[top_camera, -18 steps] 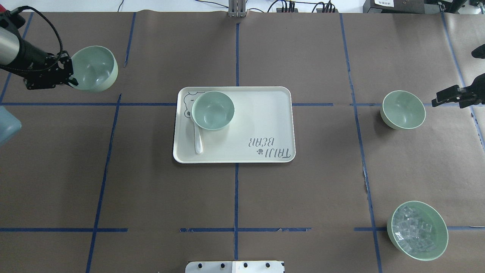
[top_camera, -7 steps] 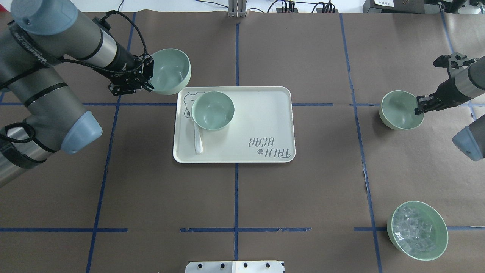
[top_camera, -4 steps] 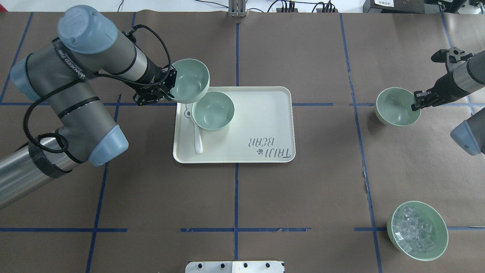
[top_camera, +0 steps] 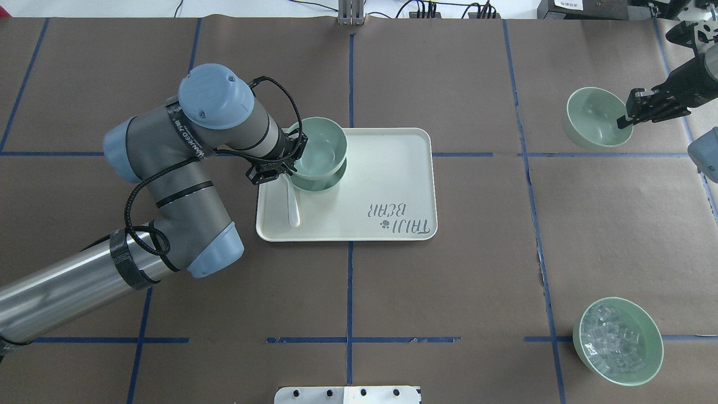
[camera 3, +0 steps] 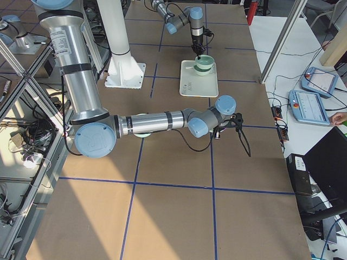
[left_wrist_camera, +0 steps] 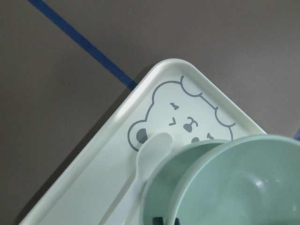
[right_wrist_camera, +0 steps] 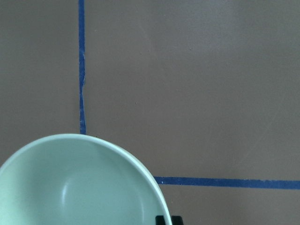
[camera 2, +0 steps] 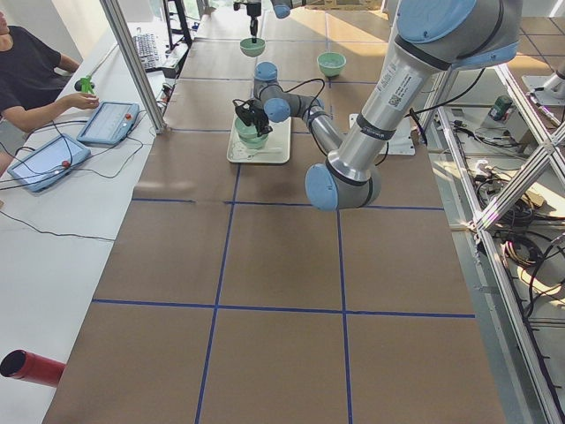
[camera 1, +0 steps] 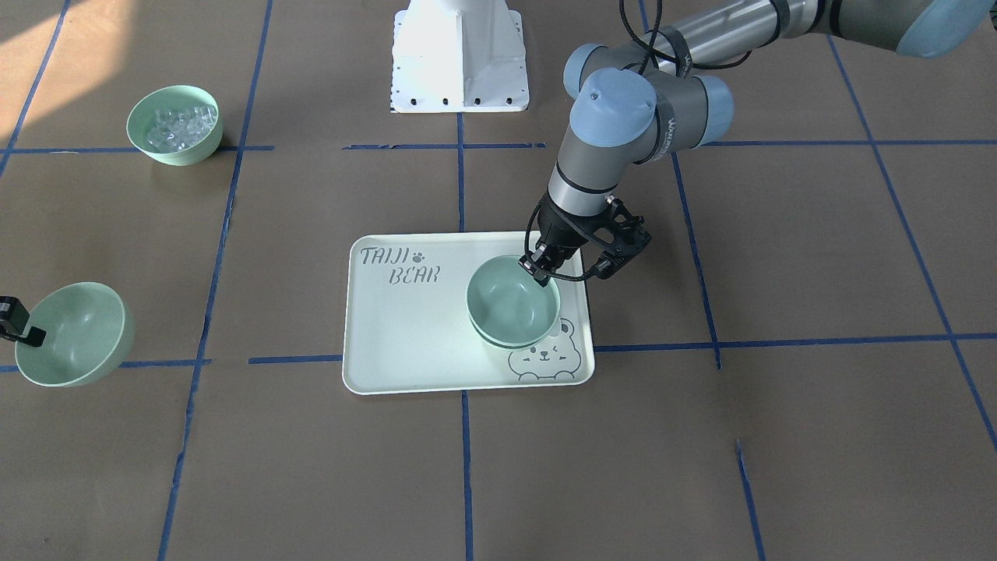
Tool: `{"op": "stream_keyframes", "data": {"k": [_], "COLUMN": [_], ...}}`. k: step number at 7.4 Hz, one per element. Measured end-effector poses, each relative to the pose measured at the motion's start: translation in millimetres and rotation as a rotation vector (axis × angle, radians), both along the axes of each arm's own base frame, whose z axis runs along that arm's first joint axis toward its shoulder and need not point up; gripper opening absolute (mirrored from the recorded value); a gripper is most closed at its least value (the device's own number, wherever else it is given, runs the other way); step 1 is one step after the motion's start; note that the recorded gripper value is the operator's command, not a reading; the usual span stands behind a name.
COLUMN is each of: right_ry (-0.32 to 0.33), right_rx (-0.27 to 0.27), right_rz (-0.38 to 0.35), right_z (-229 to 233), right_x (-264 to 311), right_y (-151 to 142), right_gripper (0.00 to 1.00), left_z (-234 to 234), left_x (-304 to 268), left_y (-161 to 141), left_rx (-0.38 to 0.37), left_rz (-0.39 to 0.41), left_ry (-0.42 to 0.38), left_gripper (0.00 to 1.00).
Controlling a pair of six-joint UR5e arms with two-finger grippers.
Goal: Stack green bowls together
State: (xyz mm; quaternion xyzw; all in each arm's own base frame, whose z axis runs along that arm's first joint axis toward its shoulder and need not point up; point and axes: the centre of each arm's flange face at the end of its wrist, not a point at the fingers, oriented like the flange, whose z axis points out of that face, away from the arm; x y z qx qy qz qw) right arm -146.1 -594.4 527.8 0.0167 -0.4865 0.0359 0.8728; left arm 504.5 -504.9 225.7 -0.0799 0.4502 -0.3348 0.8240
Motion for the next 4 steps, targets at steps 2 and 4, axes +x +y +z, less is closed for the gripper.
{"op": "stream_keyframes", "data": {"k": [2, 4], "right_ry": [-0.006, -0.018], "right_rx": [0.008, 0.028], "right_rz": [0.002, -0.001], "right_z": [-9.9, -49.6], "right_x": [0.5, -6.5], "right_y": [-3.1, -16.0], "right_gripper": [0.00, 0.00], "left_z": [-2.9, -0.1], "left_x": [-8.1, -39.7], "left_y": [3.0, 0.3], "left_rx": [0.015, 0.056], "left_rz": [0.002, 0.002], "left_ry": [0.006, 0.004], "left_gripper": [1.00, 1.00]}}
